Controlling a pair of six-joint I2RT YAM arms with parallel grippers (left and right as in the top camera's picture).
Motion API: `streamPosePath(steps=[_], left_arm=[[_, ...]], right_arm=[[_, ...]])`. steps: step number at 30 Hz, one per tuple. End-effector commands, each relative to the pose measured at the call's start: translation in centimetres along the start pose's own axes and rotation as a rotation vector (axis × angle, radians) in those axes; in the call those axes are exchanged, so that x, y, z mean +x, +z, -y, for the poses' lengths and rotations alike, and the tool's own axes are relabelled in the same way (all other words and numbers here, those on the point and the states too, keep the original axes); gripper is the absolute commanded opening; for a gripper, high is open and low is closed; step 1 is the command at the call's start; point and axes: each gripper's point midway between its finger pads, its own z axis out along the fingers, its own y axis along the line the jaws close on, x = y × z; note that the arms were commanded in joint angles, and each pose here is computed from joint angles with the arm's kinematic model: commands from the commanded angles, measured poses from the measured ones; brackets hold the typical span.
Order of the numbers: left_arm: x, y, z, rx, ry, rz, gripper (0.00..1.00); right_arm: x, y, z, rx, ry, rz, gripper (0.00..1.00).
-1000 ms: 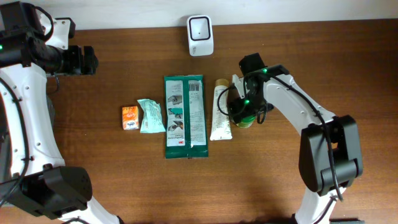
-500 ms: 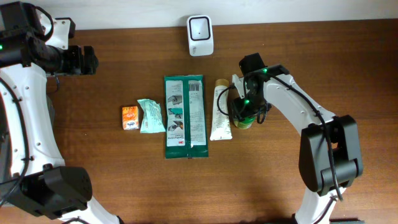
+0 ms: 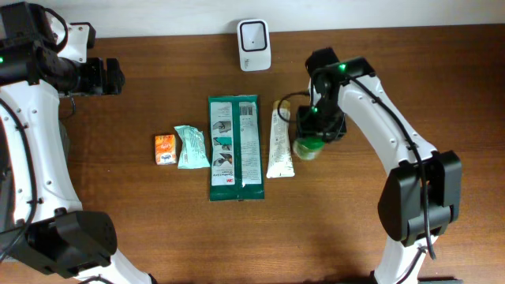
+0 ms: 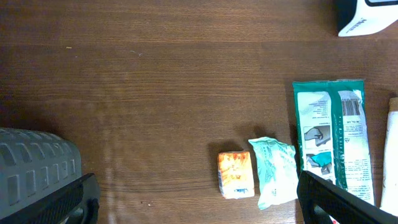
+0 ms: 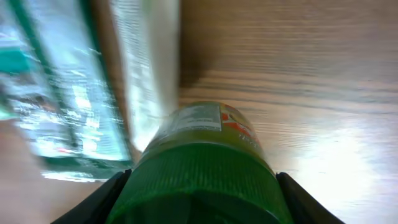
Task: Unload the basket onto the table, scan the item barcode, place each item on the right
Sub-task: 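Lift the green jar with the right gripper up to the scanner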
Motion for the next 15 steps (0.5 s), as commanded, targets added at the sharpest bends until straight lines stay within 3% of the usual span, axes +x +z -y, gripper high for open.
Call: streamPosePath(steps=[1,3,8,15], left_arm=[[-0.4,-0.7,0.3,0.010,0.017,0.023,0.99],[-0.4,-0.7,0.3,0.010,0.017,0.023,0.99],[-0.4,-0.7,0.3,0.010,0.017,0.023,0.99],[-0.4,-0.7,0.3,0.010,0.017,0.023,0.99]], right_arm=[[-0.1,-1.3,-4.4,-0.235,0.237,-0.049,0.50],[0.5,-1.8,-5.8,-0.309,0.430,-0.124,0.49],[1.9,-3.5,-9.1,-0.482,0.588,-0.301,0.46],[3.0,-6.2,-12.2,-0.675,0.590,-0.464,0.39]])
